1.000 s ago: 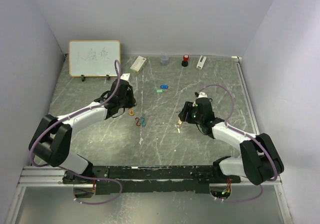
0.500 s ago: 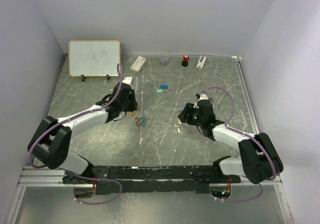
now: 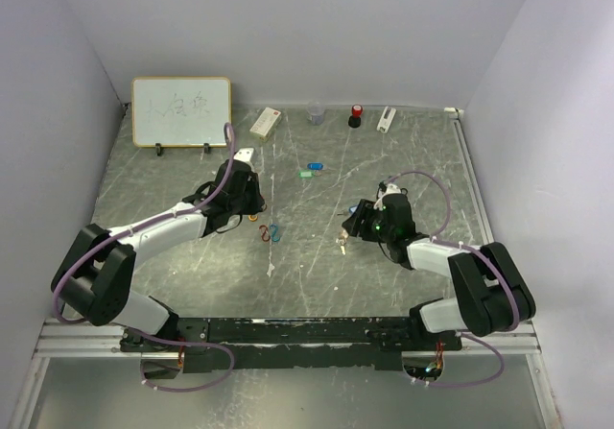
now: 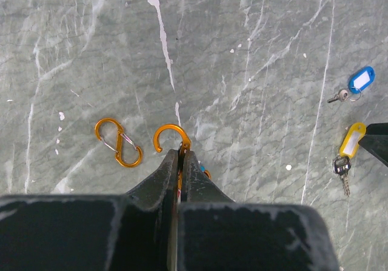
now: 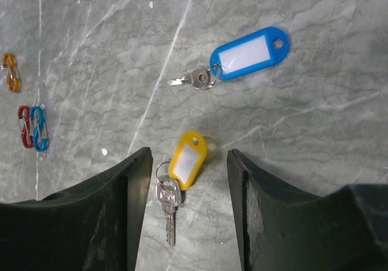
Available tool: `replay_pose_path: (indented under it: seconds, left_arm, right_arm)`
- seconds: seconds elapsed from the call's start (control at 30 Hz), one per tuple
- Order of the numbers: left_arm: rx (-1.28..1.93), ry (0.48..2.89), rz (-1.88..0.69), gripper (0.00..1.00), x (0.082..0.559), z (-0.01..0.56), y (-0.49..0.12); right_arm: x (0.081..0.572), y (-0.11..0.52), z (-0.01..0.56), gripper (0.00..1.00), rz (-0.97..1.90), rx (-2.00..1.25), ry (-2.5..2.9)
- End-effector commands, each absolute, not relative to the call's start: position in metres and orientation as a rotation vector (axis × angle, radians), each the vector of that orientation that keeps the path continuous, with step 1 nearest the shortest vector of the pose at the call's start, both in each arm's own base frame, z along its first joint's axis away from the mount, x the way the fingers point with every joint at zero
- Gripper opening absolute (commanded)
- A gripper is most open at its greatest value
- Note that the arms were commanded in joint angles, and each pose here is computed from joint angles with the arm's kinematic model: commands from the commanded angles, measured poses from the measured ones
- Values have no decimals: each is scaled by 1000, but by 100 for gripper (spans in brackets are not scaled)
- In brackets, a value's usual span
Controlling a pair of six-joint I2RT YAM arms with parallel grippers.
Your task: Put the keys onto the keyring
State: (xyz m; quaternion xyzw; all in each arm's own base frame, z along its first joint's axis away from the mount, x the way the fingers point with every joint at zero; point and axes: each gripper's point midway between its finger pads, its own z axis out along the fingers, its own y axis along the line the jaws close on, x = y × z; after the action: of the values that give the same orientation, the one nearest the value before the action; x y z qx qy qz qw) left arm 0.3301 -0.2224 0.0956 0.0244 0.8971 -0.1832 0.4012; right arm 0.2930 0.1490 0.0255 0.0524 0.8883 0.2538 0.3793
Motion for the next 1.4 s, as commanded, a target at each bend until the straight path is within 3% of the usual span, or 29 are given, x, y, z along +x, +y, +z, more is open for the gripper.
replay_pose_path:
  seconds: [0.0,0.43,1.03,1.37]
  left_arm:
    - [51,2236,-482,7,335,102,-227]
    - [45,2242,-467,7,334,99,-225]
    - [41,2249,-458,7,334,95,-224]
    - [55,2211,-483,7,337,119,-235]
  right_arm:
    - [294,154,26,53,706,116,2238]
    - [289,159,16,48,756,111,2242]
    - [297,155,22,2,738,121,2195]
    - [306,158,84,0,761,32,1991]
